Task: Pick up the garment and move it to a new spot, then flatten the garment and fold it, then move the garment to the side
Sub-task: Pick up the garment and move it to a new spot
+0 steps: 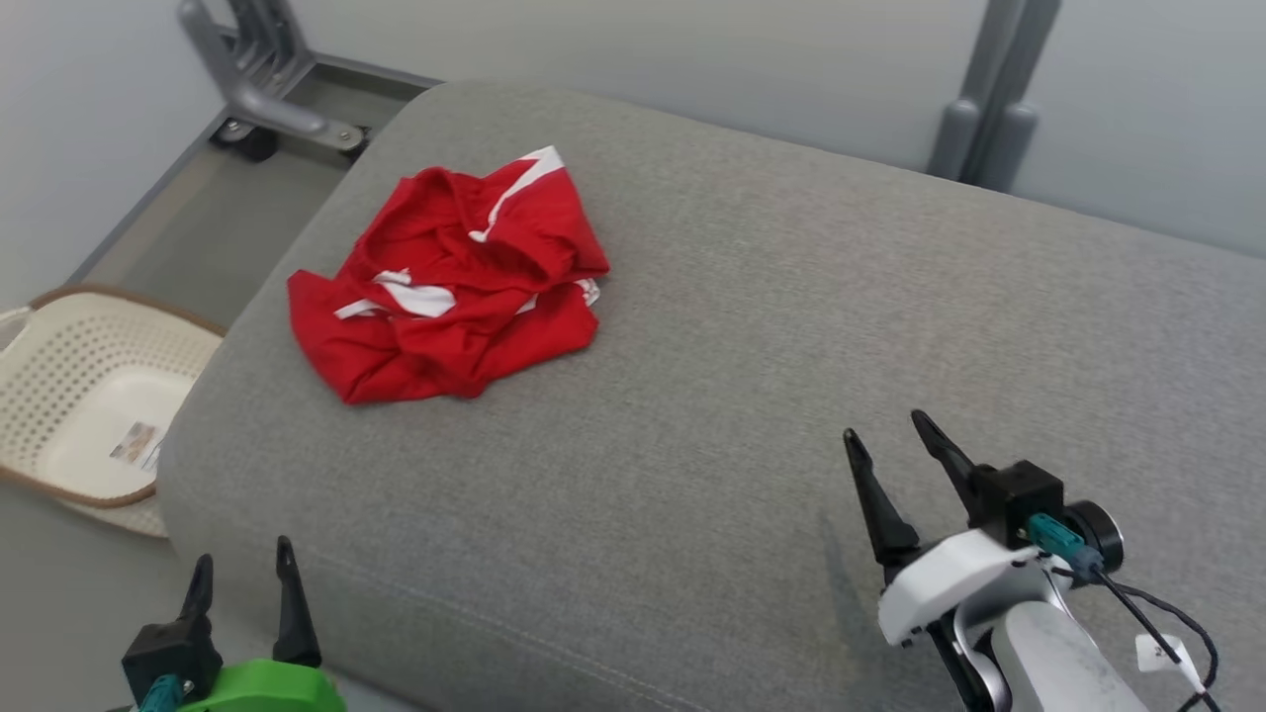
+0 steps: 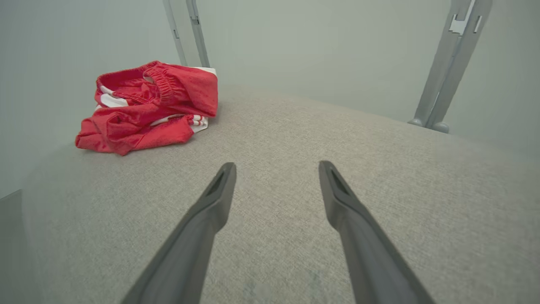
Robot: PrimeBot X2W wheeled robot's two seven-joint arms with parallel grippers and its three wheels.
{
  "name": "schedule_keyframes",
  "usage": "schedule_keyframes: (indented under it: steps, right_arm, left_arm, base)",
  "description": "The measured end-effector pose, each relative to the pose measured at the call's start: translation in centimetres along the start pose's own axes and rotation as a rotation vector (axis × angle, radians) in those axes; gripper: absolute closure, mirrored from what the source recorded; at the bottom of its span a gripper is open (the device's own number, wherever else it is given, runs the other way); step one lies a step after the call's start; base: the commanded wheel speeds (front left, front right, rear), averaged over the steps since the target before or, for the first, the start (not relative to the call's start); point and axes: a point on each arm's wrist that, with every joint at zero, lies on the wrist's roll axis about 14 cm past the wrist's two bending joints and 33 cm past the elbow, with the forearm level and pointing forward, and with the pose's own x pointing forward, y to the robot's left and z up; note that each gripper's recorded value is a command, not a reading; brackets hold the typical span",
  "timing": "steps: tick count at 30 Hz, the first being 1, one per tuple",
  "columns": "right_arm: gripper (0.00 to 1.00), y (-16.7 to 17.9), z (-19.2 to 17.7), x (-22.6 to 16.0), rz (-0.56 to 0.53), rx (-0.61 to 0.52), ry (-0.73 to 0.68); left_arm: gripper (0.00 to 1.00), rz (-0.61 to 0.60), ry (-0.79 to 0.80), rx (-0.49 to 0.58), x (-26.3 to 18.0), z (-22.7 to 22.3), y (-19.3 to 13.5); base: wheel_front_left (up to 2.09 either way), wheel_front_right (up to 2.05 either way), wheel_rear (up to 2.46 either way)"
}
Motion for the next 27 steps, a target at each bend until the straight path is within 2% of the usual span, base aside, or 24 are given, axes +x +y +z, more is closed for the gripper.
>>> schedule_keyframes:
  steps: [5, 9, 18, 23, 27]
  right_arm:
    - [0.00, 5.0, -0.6, 3.5, 0.171, 0.018, 0.016]
    - [0.00, 5.0, -1.6, 4.0, 0.186, 0.026, 0.038]
    - [0.00, 1.9, -2.8, 2.9, 0.105, 0.021, 0.069]
    - [0.00, 0.5, -3.6, 2.5, 0.075, 0.010, 0.082]
    - [0.00, -1.1, -3.9, 2.3, 0.047, -0.002, 0.085]
  left_arm:
    - [0.00, 0.174, 0.036, -0.024, -3.2, -1.3, 4.9]
    - [0.00, 0.189, 0.053, -0.016, -3.6, -1.6, 5.2]
    - [0.00, 0.071, 0.045, -0.002, -1.3, -1.0, 2.2]
    - [0.00, -0.007, -0.009, 0.044, 1.9, 1.5, 0.4]
    - [0.00, -0.056, -0.087, 0.129, 5.7, 5.3, 0.2]
  base:
    - [0.00, 0.00, 0.00]
    - [0.00, 0.00, 0.00]
    - [0.00, 0.00, 0.00]
    - [0.00, 0.00, 0.00]
    - [0.00, 0.00, 0.00]
